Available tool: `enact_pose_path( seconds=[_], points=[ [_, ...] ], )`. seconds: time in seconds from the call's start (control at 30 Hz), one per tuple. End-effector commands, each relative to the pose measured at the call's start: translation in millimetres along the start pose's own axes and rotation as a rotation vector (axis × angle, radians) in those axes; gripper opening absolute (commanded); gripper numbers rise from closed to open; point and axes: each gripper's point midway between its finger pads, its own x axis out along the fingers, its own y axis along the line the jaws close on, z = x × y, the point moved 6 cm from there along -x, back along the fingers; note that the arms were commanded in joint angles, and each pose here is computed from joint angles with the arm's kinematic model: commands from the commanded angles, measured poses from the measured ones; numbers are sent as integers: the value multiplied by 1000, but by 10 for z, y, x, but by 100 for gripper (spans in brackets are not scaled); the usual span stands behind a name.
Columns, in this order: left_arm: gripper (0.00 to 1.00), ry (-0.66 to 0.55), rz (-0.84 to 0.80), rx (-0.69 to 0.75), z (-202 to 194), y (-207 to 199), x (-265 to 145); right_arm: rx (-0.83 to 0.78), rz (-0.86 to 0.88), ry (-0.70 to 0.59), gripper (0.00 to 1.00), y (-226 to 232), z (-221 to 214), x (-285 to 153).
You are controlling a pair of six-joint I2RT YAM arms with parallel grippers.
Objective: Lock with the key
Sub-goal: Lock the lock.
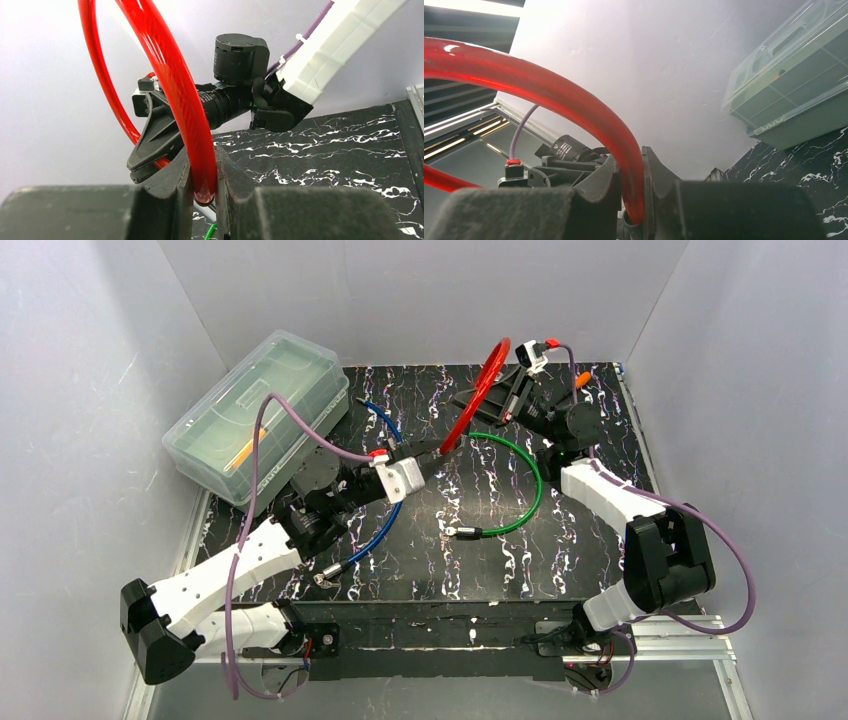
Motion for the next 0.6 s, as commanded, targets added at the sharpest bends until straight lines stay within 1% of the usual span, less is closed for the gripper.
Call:
enact_pose_path(
  seconds=[0.0,0.03,0.2,0.27,0.4,0.47,0.57],
  points=[
    [0,-23,-14,50,11,-4,-16,8,108,-19,1,357,0,27],
    [0,-4,8,28,-16,23,4,1,107,-13,1,367,-6,32],
    [0,192,196,-100,-249,277,124,-29,62,14,1,312,-35,34],
    [0,204,211,-120,-248,329,137,-36,17,29,1,231,-44,37],
    [0,176,145,-135,-128,300,168,-111,-103,96,2,2,-77,57],
    [0,180,116,-144,-103,280,173,-131,-152,119,6,-89,-92,67],
    [0,207,123,-142,-129,292,167,-145,-176,132,14,-137,-94,74]
  ],
)
